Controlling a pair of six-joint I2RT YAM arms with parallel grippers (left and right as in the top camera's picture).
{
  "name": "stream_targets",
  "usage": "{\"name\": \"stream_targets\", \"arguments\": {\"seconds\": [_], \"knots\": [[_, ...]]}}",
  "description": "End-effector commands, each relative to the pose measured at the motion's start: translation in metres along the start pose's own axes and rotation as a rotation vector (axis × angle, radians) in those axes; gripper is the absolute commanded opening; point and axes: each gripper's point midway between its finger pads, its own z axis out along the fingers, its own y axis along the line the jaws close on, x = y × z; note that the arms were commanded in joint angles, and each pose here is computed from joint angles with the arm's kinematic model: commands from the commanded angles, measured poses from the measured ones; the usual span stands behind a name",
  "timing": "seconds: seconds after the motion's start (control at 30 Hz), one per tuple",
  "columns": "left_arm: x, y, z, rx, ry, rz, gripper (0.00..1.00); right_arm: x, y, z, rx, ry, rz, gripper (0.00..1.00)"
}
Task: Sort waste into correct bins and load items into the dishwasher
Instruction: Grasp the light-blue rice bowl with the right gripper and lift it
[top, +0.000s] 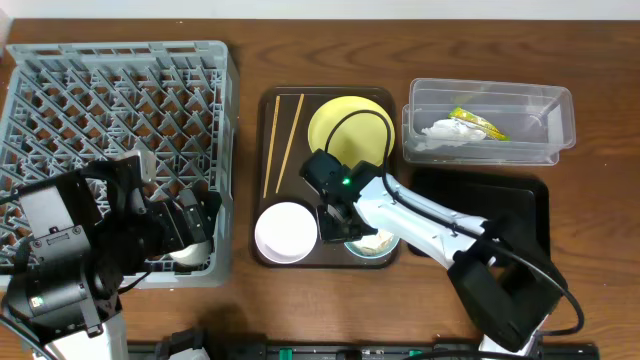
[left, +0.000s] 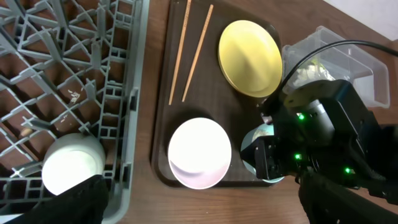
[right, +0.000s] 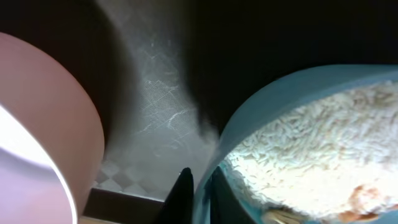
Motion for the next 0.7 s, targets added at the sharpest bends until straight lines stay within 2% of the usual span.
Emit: {"name": "stream_targets", "arguments": {"seconds": [0.0, 0.2, 0.43, 0.67], "knots": [[-0.003, -0.003, -0.002, 0.012, -0.010, 0.014, 0.98, 0.005, -0.003, 0.013, 0.013, 0.020, 0.012, 0.01], [-0.003, -0.003, -0.002, 0.012, -0.009, 0.014, 0.98, -0.008, -0.009, -0.015, -0.021, -0.013, 0.011, 0.01], [-0.003, -0.003, -0.002, 0.012, -0.010, 0.013, 0.98, -0.028, -0.006, -0.098, -0.288, -0.141, -0.045, 0.01], [-0.003, -0.003, -0.002, 0.012, -0.009, 0.014, 0.98, -0.031, -0.034, -0.160, -0.511, -0.209, -0.085, 0.01]]}}
